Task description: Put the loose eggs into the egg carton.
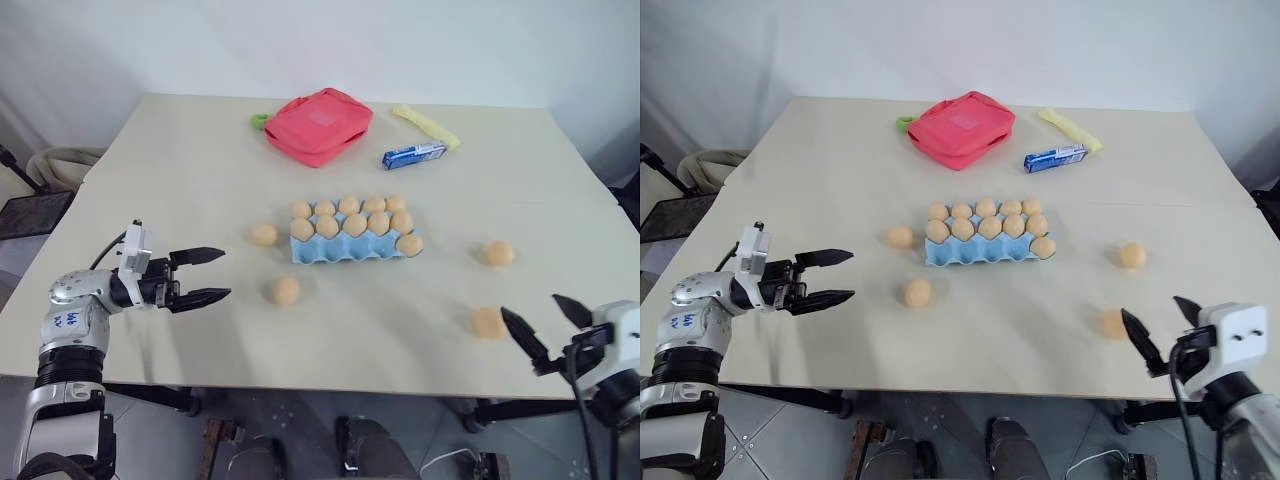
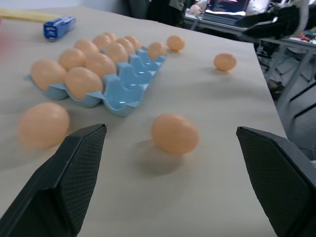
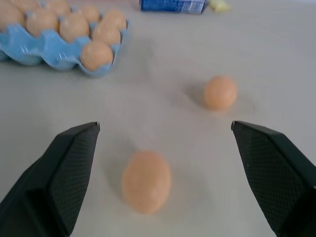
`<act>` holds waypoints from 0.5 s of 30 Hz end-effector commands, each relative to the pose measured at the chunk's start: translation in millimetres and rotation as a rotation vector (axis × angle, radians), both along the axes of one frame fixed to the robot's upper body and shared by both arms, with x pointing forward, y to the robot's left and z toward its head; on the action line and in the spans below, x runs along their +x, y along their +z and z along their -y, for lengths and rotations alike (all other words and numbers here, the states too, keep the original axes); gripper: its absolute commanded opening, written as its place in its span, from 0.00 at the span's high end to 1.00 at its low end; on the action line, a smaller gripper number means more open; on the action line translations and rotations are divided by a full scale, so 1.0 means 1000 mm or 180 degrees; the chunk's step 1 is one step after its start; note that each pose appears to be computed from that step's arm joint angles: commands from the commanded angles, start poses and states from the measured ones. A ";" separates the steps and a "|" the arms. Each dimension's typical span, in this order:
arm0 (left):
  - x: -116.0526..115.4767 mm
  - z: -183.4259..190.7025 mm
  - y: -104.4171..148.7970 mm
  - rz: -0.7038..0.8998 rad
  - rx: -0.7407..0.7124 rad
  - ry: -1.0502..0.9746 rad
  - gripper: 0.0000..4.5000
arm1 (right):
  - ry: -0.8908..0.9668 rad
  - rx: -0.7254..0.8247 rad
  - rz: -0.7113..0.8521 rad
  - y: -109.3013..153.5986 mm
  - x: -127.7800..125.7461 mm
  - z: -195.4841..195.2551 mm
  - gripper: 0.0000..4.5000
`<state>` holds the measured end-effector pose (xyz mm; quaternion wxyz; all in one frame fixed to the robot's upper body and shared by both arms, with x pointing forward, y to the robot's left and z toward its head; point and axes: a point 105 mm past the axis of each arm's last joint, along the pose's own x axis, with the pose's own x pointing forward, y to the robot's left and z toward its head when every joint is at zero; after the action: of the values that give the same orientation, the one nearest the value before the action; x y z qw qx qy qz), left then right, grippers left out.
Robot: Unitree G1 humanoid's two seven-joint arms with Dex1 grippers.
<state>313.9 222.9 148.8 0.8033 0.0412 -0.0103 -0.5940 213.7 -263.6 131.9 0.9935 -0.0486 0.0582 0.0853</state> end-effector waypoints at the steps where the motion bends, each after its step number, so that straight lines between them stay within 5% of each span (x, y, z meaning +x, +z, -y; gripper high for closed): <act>1: 0.001 0.006 0.012 0.0227 -0.0045 -0.0143 0.00 | -0.0107 -0.0086 0.0006 -0.005 -0.001 -0.002 0.01; 15: -0.009 0.018 0.014 0.0304 -0.0079 -0.0427 0.00 | -0.0308 -0.0221 -0.0094 -0.045 0.021 0.005 0.01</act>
<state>315.0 206.5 154.2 0.7877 0.0448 -0.0437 -0.6129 233.0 -267.2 79.1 0.9919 -0.0696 0.0968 0.0428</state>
